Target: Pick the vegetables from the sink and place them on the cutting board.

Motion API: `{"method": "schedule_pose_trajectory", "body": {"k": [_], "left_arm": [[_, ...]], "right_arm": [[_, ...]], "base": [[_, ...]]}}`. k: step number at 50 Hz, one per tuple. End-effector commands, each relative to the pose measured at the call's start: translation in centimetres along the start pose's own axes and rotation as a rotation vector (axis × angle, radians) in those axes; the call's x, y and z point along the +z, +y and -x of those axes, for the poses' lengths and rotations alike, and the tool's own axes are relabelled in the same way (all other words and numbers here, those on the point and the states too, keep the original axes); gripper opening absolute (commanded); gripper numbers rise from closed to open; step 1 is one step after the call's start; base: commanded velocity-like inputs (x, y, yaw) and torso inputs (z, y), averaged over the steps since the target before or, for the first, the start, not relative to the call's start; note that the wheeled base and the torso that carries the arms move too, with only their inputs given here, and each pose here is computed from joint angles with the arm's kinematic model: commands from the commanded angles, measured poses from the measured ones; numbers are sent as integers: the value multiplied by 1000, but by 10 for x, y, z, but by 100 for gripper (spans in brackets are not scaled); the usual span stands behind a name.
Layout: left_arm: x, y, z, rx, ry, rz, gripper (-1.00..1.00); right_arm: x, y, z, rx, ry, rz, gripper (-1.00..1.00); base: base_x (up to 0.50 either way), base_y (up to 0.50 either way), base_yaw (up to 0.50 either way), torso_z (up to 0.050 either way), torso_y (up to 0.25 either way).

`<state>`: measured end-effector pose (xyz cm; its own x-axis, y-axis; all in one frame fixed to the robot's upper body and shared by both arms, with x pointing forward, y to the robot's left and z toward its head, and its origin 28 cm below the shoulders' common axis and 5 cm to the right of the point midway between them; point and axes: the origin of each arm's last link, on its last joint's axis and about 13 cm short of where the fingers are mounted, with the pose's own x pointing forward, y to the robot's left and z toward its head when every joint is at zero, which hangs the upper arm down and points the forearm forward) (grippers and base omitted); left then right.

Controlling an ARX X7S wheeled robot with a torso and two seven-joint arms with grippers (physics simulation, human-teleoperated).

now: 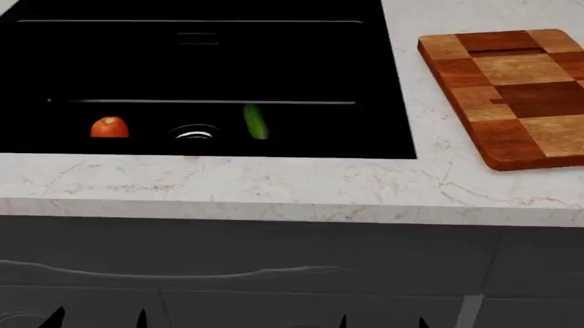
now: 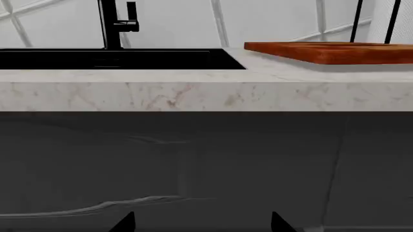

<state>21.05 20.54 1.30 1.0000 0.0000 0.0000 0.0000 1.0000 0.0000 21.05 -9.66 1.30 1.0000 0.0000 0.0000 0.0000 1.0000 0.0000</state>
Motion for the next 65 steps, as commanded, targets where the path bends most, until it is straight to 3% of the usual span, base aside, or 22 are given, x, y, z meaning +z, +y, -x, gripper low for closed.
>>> {"method": "schedule_pose_trajectory", "body": {"k": [1, 9, 11, 12, 13, 15, 19, 26, 55, 59, 63, 64, 65], "left_arm": [[1, 0, 1, 0, 0, -4, 100], [2, 2, -1, 18, -12, 7, 100], [2, 2, 0, 9, -28, -51, 100], [2, 2, 15, -112, -279, -41, 100], [3, -1, 1, 6, -37, -42, 100], [16, -3, 15, 10, -46, -58, 100], [23, -3, 18, 38, -38, -63, 100], [26, -4, 26, 50, -53, -73, 100], [20, -3, 23, 56, -61, -104, 100], [22, -6, 21, 59, -14, -122, 100], [40, -11, 25, 83, -45, -182, 100], [55, -11, 22, 2, -2, -144, 100], [74, -12, 21, -30, -50, -180, 100]], "right_arm": [[0, 1, 0, 0, 0, 0, 100], [3, 2, 1, 0, -9, 5, 100], [2, 1, 0, -4, -9, 3, 100], [22, 4, 7, -94, -205, 274, 100], [3, 2, 1, -7, -10, 5, 100], [6, 2, 3, 11, -22, 11, 100], [10, 2, 11, 21, -65, 28, 100], [11, 3, 14, -16, -22, 142, 100], [13, 3, 14, -18, -47, 113, 100], [14, 2, 16, -41, -71, 85, 100], [24, -4, 18, -82, -33, 29, 100], [42, -4, 19, -77, -88, 34, 100], [59, -5, 17, -80, -105, 73, 100]], "base": [[0, 0, 0, 0, 0], [0, 0, 0, 0, 0], [0, 0, 0, 0, 0], [0, 0, 0, 0, 0], [0, 0, 0, 0, 0], [0, 0, 0, 0, 0], [0, 0, 0, 0, 0], [23, 255, 0, 0, 0], [61, 500, 0, 0, 0], [63, 500, 0, 0, 0], [0, 0, 0, 0, 0], [0, 0, 0, 0, 0], [0, 0, 0, 0, 0]]}}
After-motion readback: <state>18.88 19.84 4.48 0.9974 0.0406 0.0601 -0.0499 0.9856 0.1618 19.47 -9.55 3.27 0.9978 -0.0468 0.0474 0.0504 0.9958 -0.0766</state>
